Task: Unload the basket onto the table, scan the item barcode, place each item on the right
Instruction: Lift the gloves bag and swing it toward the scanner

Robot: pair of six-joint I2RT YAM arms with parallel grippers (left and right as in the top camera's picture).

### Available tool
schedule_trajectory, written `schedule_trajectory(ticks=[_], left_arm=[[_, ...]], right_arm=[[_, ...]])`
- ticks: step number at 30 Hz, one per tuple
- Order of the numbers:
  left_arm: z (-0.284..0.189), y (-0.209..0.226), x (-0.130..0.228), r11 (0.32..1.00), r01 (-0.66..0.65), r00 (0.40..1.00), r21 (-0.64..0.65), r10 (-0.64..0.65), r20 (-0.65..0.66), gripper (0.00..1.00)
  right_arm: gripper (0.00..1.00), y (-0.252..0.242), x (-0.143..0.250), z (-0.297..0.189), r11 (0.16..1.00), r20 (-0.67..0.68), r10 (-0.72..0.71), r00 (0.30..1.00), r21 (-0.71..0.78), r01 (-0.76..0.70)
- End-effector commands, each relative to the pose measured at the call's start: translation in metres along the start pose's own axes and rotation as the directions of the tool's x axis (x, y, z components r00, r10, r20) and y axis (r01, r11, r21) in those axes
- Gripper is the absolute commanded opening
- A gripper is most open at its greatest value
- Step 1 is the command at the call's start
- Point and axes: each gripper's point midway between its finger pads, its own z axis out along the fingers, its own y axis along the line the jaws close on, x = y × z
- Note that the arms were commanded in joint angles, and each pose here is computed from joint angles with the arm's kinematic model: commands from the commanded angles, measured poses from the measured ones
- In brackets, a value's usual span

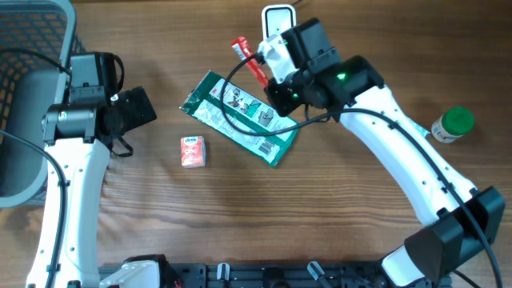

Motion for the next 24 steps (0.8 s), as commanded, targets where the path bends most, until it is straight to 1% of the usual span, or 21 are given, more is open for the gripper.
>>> schedule_trajectory(ticks=[1,3,6,8,9,10,12,13,15,17,18,20,21,24], left_arm=[[-0.007,0.004,-0.007,1.000,0.019,0.999,-0.007,-0.019,0.032,1.00],[-0.007,0.004,-0.007,1.000,0.019,0.999,-0.007,-0.019,0.032,1.00],[-0.007,0.004,-0.007,1.000,0.019,0.999,-0.007,-0.019,0.032,1.00],[-0.007,0.004,-0.007,1.000,0.019,0.999,-0.007,-0.019,0.032,1.00],[-0.007,0.004,-0.007,1.000,0.019,0.999,-0.007,-0.019,0.032,1.00],[-0.007,0.004,-0.007,1.000,0.019,0.999,-0.007,-0.019,0.032,1.00],[-0.007,0.004,-0.007,1.000,0.019,0.999,-0.007,-0.019,0.032,1.00],[-0.007,0.004,-0.007,1.000,0.019,0.999,-0.007,-0.019,0.032,1.00],[-0.007,0.004,-0.007,1.000,0.019,0.999,-0.007,-0.019,0.032,1.00],[-0.007,0.004,-0.007,1.000,0.019,0.999,-0.007,-0.019,0.032,1.00],[-0.007,0.004,-0.007,1.000,0.019,0.999,-0.007,-0.019,0.032,1.00],[-0.007,0.004,-0.007,1.000,0.019,0.999,-0.007,-0.019,0.032,1.00],[-0.007,0.004,-0.007,1.000,0.019,0.999,-0.007,-0.019,0.032,1.00],[-0.007,0.004,-0.007,1.000,0.019,0.999,-0.007,-0.019,0.032,1.00]], right_arm=[[0.04,-0.003,0.018,0.019,0.998,-0.059,0.030,0.998,-0.047,-0.033],[0.04,-0.013,0.029,0.034,0.999,-0.102,0.038,0.994,-0.004,-0.039],[0.05,-0.040,0.041,0.049,0.991,-0.152,0.046,0.987,0.135,-0.025],[0.04,-0.060,0.041,0.051,0.972,-0.166,0.002,0.986,0.234,0.037],[0.04,-0.083,0.035,0.046,0.929,-0.174,-0.051,0.983,0.353,0.111],[0.04,-0.096,0.030,0.040,0.893,-0.173,-0.073,0.982,0.427,0.141],[0.04,-0.115,0.017,0.031,0.824,-0.184,-0.146,0.972,0.522,0.223],[0.04,-0.120,0.011,0.028,0.794,-0.199,-0.195,0.961,0.543,0.273],[0.04,-0.126,-0.009,0.029,0.717,-0.238,-0.352,0.905,0.553,0.424],[0.04,-0.130,-0.021,0.033,0.666,-0.253,-0.428,0.868,0.561,0.492],[0.04,-0.138,-0.029,0.034,0.618,-0.273,-0.460,0.845,0.584,0.526],[0.04,-0.162,-0.041,0.033,0.517,-0.318,-0.461,0.829,0.663,0.542],[0.04,-0.174,-0.046,0.033,0.474,-0.330,-0.448,0.831,0.701,0.533],[0.04,-0.198,-0.053,0.039,0.396,-0.345,-0.429,0.835,0.759,0.517]])
